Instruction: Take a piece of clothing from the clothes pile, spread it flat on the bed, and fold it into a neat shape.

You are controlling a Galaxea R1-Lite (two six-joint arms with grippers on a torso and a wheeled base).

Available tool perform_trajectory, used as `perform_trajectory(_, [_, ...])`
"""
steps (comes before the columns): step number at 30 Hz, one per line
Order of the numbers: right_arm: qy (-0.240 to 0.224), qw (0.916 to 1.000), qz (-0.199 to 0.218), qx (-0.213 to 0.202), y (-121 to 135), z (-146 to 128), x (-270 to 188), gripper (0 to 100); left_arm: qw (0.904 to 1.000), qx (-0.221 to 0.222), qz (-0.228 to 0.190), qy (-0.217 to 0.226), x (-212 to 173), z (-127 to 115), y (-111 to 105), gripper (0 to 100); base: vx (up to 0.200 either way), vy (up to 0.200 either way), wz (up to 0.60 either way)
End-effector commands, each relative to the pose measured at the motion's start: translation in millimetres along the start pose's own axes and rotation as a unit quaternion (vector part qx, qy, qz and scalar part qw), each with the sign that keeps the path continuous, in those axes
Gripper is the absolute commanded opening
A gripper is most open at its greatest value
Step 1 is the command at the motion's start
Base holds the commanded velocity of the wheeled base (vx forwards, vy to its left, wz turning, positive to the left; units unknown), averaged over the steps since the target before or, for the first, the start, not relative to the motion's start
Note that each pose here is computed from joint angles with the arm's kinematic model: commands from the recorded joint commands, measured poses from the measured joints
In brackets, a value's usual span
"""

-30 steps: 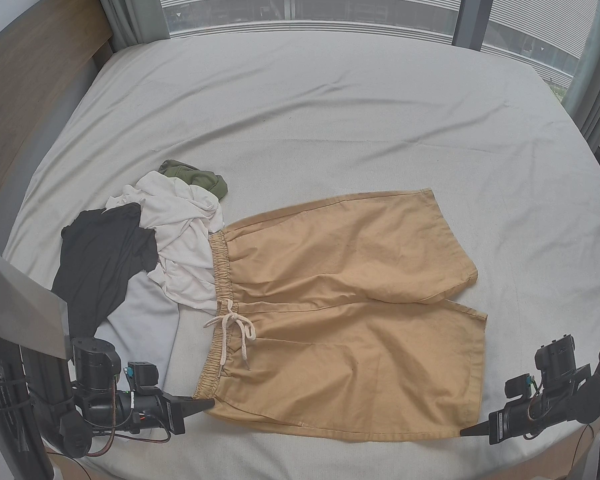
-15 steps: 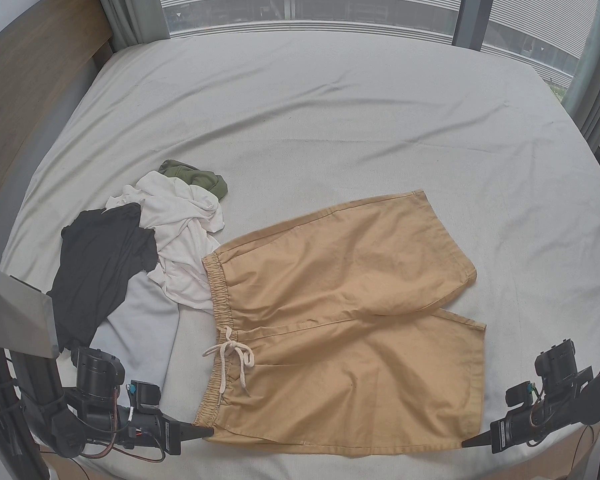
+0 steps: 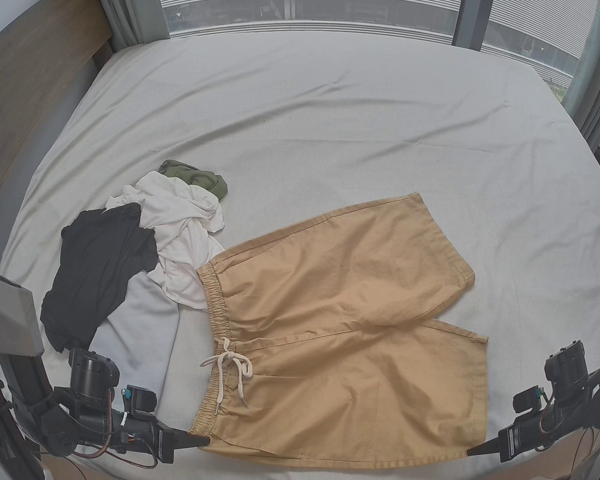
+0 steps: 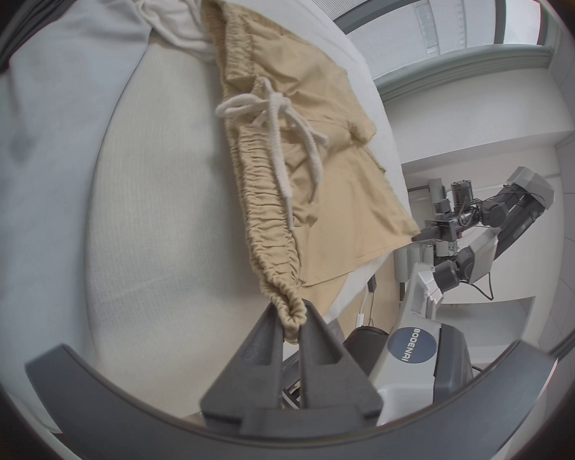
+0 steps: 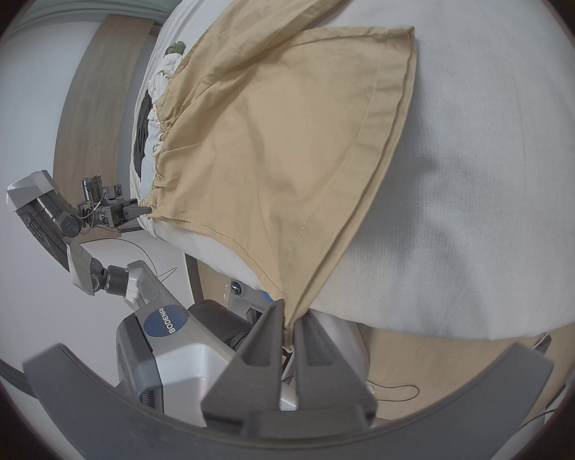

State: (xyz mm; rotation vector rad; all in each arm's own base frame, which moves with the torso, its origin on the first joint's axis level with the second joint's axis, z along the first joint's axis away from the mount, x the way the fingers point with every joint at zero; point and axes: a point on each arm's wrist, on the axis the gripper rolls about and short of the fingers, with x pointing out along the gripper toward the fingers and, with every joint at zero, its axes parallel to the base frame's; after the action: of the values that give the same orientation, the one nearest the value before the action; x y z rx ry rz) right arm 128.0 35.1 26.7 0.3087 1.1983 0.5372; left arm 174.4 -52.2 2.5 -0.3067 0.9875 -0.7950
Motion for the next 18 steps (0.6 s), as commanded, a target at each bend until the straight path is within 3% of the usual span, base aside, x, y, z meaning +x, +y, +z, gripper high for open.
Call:
perform_trajectory(1, [-0.023,0.9997,0.003,-0.009,1,0,-3,0,0.9996,0.016,-0.005,-0.024,-8,3,-6,0,0.0,0.0,0.0])
perform_trajectory(9, [-0.1,0.9938,0.018,-0.044,5,17,-6,0,0.9969,0.037,-0.004,-0.069,-12,13,-5,0,0.0,0.0,0.0])
perform_trajectory(14, [-0.177,0.9817,0.035,-0.062,9,37,-11,0,0.9917,0.027,-0.018,-0.125,-14,27,-9,0,0.0,0.0,0.0])
perform_trajectory(18, [-0.21,0.9743,0.045,-0.068,13,54,-14,0,0.9829,0.029,-0.036,-0.178,-16,41,-13,0,0.0,0.0,0.0])
